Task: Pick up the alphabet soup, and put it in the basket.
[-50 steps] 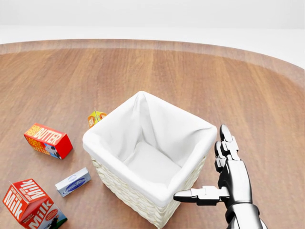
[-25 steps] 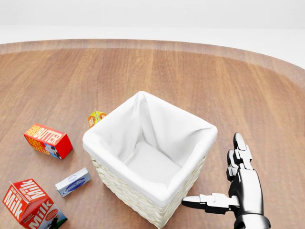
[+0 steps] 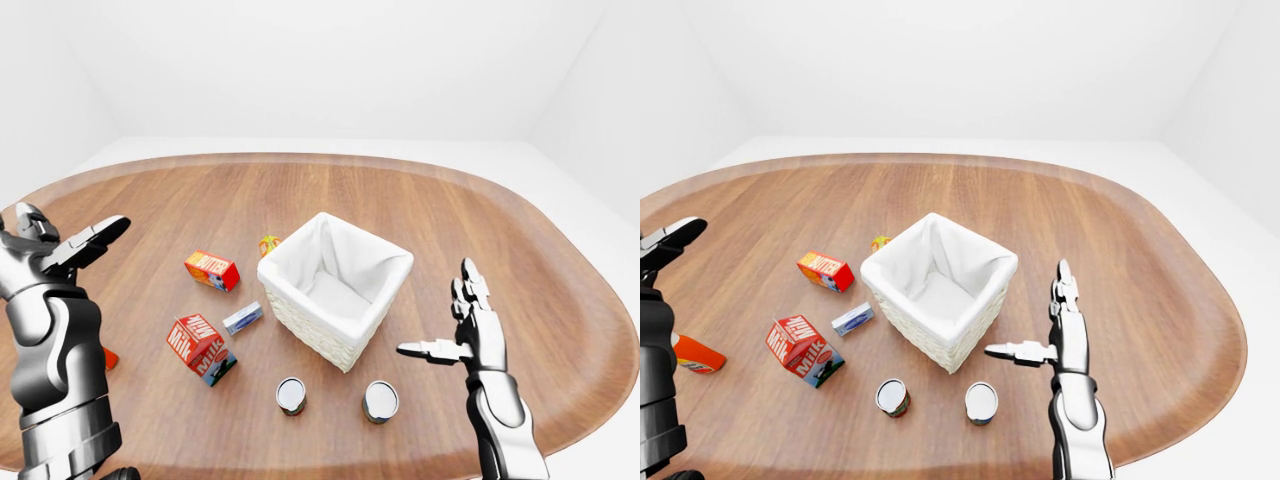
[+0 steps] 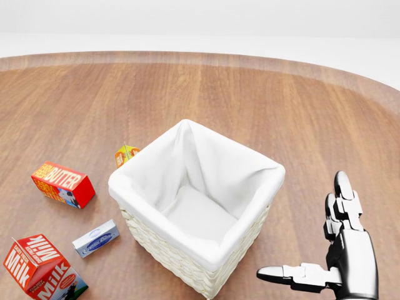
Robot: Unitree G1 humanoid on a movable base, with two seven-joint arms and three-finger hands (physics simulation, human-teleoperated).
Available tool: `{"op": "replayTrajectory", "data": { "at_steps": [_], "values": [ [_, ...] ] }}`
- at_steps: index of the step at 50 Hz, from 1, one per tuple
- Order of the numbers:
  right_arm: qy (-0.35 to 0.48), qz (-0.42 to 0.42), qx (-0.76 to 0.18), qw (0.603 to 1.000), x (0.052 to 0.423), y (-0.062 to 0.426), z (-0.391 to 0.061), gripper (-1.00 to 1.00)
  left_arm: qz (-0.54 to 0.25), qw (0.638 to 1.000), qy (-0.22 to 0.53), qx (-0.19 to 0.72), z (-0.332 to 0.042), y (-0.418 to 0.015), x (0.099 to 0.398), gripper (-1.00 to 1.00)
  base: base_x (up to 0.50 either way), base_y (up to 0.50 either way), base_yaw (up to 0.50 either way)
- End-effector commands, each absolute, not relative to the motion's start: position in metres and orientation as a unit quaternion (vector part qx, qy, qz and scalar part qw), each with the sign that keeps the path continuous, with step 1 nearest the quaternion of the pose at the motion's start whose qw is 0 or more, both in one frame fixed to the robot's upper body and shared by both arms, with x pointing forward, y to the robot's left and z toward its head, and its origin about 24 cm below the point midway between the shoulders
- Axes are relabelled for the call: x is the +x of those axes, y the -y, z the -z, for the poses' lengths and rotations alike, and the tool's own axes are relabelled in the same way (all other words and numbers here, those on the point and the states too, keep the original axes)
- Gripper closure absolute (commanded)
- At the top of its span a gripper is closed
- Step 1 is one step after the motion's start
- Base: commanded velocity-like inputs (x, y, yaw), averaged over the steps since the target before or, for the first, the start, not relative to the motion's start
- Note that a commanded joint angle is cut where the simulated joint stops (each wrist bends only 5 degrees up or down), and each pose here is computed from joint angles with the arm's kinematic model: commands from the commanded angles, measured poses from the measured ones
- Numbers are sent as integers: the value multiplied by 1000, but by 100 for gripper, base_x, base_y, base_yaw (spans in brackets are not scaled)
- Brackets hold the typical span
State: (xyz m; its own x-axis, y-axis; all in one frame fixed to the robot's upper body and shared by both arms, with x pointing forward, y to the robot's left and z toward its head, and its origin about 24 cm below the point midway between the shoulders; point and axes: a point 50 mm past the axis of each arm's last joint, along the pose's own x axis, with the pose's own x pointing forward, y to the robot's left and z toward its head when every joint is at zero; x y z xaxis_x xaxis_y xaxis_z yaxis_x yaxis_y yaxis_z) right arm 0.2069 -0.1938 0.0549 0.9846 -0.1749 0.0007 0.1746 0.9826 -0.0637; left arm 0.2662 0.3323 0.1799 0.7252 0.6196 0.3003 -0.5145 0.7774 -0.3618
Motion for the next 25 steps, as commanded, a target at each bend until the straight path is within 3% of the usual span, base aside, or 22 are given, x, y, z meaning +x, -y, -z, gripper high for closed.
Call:
{"op": "replayTrajectory", "data": {
  "at_steps": [1,25],
  "values": [
    [48,86,-78,992,197,194,-82,-100,-309,921,203,-126,-179,-332,266,-100,0,0,0],
    [25,59,-53,997,202,184,-70,-100,-310,920,205,-124,-179,-332,265,-100,0,0,0]
  ]
}}
